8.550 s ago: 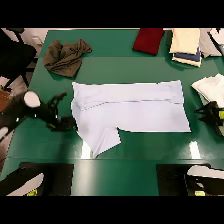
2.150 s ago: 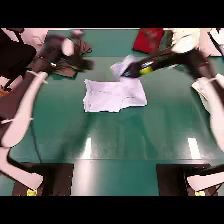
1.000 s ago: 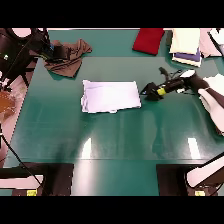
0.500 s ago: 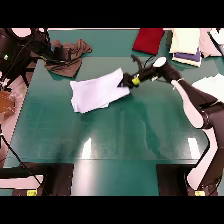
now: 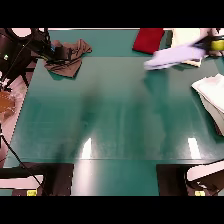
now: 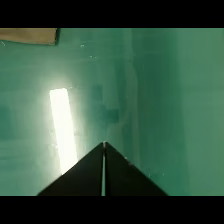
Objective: Fold the shirts.
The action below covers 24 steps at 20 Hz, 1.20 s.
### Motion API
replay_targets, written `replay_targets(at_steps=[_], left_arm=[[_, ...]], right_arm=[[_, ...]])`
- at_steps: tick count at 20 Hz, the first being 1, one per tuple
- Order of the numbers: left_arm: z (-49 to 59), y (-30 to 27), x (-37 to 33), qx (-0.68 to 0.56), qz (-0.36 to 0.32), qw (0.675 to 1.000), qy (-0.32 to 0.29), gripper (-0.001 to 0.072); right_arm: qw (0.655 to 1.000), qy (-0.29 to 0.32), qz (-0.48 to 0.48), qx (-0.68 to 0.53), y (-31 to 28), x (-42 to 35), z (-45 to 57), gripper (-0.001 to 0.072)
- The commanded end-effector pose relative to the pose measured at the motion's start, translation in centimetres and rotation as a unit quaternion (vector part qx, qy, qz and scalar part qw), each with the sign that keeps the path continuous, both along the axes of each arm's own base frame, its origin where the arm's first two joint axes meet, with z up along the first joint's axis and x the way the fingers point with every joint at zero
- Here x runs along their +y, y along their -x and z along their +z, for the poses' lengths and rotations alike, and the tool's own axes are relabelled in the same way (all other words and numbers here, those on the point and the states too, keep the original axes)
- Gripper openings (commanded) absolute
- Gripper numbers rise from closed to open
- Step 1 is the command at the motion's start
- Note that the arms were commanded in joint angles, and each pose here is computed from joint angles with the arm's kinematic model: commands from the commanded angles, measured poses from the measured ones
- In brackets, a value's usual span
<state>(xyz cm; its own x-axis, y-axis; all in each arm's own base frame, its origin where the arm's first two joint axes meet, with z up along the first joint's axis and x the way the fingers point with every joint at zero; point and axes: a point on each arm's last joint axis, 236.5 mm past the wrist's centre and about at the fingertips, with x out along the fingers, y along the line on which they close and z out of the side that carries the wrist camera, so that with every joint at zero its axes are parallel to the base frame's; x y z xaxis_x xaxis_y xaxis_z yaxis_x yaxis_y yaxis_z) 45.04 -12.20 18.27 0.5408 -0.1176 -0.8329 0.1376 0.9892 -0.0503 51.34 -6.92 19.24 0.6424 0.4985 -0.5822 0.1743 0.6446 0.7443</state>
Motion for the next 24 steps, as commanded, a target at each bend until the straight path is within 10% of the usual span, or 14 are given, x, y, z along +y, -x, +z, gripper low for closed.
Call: replay_targets(at_steps=[1,6,10,14,18,24], left_arm=[[0.4,-0.4,-0.5,-0.012,-0.003,1.0,0.011,0.0023],[0.9,-0.7,-1.5,-0.021,-0.006,0.999,0.036,0.0024],[0.4,-0.1,-1.4,-0.003,-0.007,1.0,0.031,0.0024],[-0.2,0.8,-1.1,0.018,-0.006,1.0,0.025,0.0025],[-0.5,1.2,-1.0,0.028,0.001,0.999,0.025,0.0025],[0.1,0.3,-1.2,0.007,0.0,0.999,0.032,0.0025]], right_arm=[[0.987,-0.005,-0.154,0.049,8.9,-12.8,1.8,0.0023],[0.933,-0.002,-0.28,0.226,23.4,-20.4,-6.4,0.0051],[0.914,-0.055,-0.319,0.244,27.2,-21.6,-10.6,0.0463],[0.917,-0.071,-0.381,0.095,26.4,-26.2,-3.1,0.047],[0.894,0.055,-0.438,-0.075,24.9,-29.2,12.4,0.0469],[0.929,-0.046,-0.097,-0.353,12.8,-0.3,28.4,0.0469]])
